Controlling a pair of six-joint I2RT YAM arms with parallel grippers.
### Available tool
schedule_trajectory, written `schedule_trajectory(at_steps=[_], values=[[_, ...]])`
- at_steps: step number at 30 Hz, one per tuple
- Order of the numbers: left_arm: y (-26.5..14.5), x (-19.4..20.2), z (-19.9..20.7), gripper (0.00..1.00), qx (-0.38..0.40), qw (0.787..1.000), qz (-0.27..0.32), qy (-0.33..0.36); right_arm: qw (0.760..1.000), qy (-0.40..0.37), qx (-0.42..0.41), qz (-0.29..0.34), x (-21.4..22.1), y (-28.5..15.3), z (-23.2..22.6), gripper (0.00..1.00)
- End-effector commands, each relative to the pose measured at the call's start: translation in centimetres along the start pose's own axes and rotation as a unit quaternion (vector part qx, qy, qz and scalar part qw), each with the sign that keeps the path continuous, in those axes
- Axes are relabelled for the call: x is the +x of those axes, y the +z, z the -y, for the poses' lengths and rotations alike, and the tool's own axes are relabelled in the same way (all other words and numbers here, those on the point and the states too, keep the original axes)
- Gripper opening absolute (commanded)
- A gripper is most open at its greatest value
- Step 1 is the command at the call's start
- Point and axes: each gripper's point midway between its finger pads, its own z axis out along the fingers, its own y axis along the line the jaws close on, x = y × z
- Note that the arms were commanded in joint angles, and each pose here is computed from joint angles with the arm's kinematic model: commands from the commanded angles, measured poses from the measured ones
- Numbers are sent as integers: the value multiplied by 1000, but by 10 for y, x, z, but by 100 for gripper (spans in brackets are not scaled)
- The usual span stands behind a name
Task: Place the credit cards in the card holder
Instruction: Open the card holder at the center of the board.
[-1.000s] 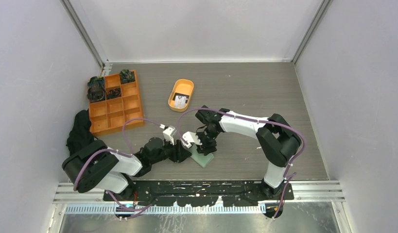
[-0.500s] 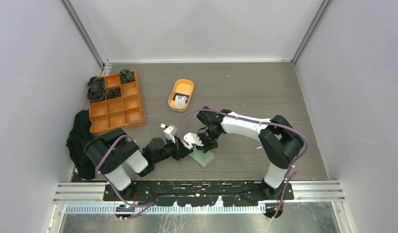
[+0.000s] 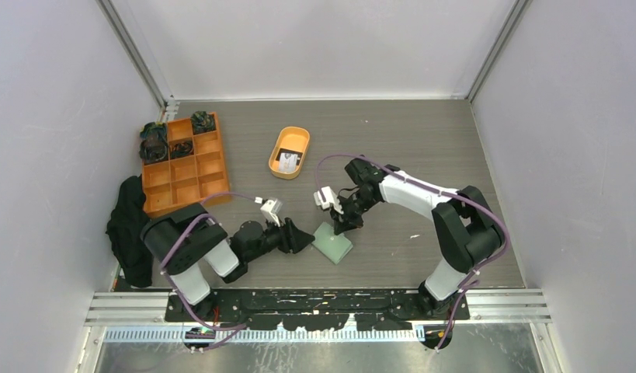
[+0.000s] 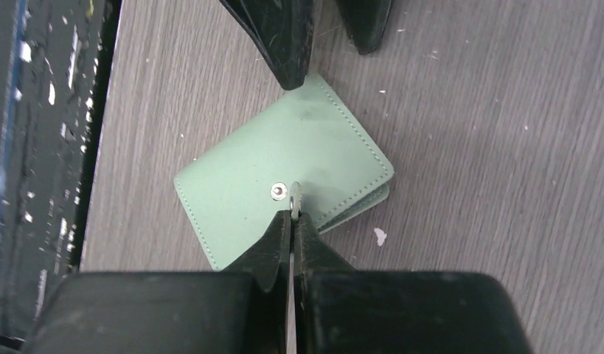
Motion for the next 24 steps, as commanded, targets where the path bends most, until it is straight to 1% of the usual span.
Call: schedule_trajectory(at_steps=[1, 6, 12, 16, 22, 24], values=[[1, -33, 2, 59, -27, 998, 53, 4, 994, 77, 32, 66, -33, -28, 12, 1], [-10, -37, 4, 63, -61, 998, 25, -6, 983, 138, 63, 101, -42, -49, 23, 1], [-22, -41, 21, 71, -53, 996, 18, -75, 978, 151, 29, 138, -59, -55, 10, 1], [-20, -38, 27, 73, -46, 993, 10, -111, 978, 156, 30, 133, -57, -53, 12, 1], [-8, -32, 37, 75, -35, 993, -3, -111, 979, 165, 35, 118, -47, -50, 16, 1], [-7, -32, 38, 76, -32, 993, 0, -111, 979, 162, 31, 119, -47, -50, 14, 1]])
